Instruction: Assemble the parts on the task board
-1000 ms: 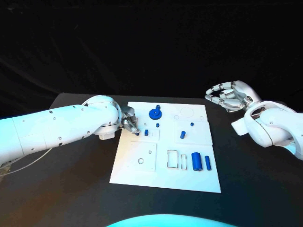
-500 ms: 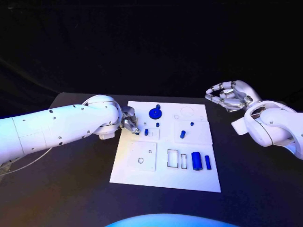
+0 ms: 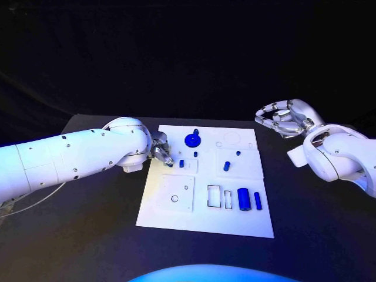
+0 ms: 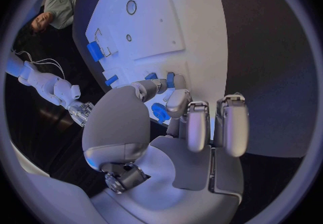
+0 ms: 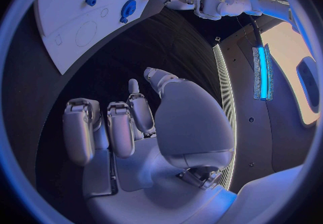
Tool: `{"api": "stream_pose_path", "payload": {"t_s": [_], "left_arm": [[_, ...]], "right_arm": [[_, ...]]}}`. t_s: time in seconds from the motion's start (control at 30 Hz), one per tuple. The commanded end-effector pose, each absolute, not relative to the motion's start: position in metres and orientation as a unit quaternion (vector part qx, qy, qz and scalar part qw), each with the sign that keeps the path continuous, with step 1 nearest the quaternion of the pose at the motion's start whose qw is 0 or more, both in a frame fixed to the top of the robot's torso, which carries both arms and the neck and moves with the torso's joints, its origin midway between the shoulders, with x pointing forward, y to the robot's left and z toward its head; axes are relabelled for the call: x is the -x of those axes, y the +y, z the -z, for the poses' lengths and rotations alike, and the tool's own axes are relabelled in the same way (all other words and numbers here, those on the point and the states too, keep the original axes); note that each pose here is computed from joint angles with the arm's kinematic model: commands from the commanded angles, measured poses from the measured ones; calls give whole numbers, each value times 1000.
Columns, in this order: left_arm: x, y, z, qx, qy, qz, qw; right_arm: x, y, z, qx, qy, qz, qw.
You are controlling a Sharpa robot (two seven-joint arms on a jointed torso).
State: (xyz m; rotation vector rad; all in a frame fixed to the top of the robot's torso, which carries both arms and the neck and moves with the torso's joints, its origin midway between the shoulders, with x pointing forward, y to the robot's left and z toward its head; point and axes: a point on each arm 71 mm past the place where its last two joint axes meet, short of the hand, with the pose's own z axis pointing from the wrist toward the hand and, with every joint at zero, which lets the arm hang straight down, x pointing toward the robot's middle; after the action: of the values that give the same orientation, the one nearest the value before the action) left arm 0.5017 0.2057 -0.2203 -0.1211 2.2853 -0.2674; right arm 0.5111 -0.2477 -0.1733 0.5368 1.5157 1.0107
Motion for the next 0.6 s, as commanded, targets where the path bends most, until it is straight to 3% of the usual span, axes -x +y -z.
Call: {"api": "stream_pose_path", "payload": {"t_s": [0.03,0.6], "left_arm": [[-501,204,222,48,910,107,397],[-502,205,224,48,914,98,391]], "right_arm": [[-511,-246,174,-224,652,-436,579],[-511,-246,174,-224,650,-436,580]]}}
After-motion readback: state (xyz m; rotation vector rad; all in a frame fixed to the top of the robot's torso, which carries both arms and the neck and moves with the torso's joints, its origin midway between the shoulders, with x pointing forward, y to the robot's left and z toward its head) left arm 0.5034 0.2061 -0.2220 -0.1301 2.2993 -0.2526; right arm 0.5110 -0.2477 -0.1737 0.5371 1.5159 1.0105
